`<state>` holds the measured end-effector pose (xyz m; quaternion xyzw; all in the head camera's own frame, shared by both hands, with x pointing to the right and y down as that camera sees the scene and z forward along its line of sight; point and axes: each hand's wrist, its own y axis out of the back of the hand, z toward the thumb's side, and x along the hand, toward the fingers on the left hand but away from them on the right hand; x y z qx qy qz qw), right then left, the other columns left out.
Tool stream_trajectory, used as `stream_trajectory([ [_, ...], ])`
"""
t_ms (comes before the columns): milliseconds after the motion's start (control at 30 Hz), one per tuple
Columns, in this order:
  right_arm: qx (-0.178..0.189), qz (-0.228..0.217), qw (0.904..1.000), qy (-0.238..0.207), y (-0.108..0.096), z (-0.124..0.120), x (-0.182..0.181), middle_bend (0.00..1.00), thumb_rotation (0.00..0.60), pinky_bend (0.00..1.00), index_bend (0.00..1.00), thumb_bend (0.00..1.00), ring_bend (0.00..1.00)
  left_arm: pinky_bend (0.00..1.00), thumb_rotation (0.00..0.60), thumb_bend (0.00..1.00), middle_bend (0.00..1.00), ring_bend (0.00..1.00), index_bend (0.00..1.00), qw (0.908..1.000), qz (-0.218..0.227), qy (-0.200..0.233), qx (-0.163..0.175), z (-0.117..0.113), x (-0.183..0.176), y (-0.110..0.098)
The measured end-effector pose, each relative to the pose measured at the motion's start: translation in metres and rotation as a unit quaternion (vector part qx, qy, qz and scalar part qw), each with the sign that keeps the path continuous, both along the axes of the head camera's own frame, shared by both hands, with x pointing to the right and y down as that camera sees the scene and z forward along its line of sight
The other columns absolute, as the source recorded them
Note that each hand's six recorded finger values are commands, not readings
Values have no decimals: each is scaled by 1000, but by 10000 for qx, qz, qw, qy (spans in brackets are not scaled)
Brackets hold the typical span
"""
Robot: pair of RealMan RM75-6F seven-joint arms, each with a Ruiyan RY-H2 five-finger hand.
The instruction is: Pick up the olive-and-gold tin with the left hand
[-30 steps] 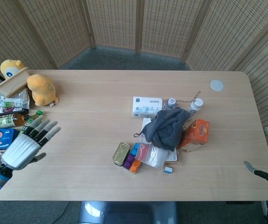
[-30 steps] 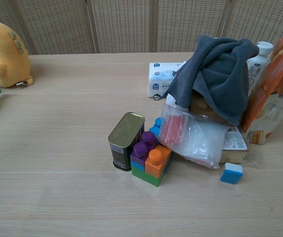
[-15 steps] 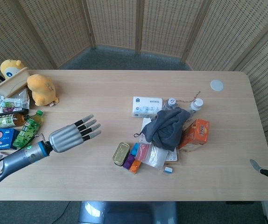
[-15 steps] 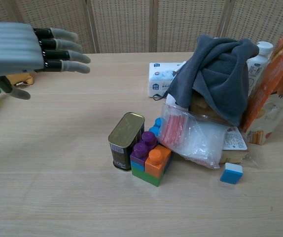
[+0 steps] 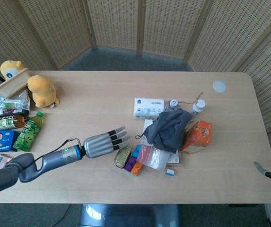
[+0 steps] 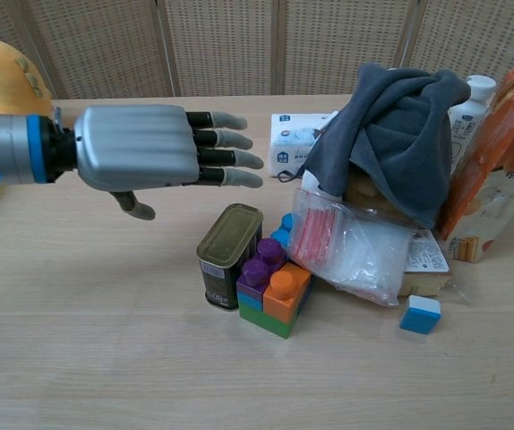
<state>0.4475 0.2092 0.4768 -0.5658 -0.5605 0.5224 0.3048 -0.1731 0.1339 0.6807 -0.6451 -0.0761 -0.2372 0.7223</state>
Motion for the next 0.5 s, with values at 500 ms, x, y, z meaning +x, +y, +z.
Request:
stream_trajectory([
  [500,34,74,9999,-149,-1,-5,4,0,598,0,0,0,0,0,600,58,0,0,0,9997,210,44,-135,30,54,16],
])
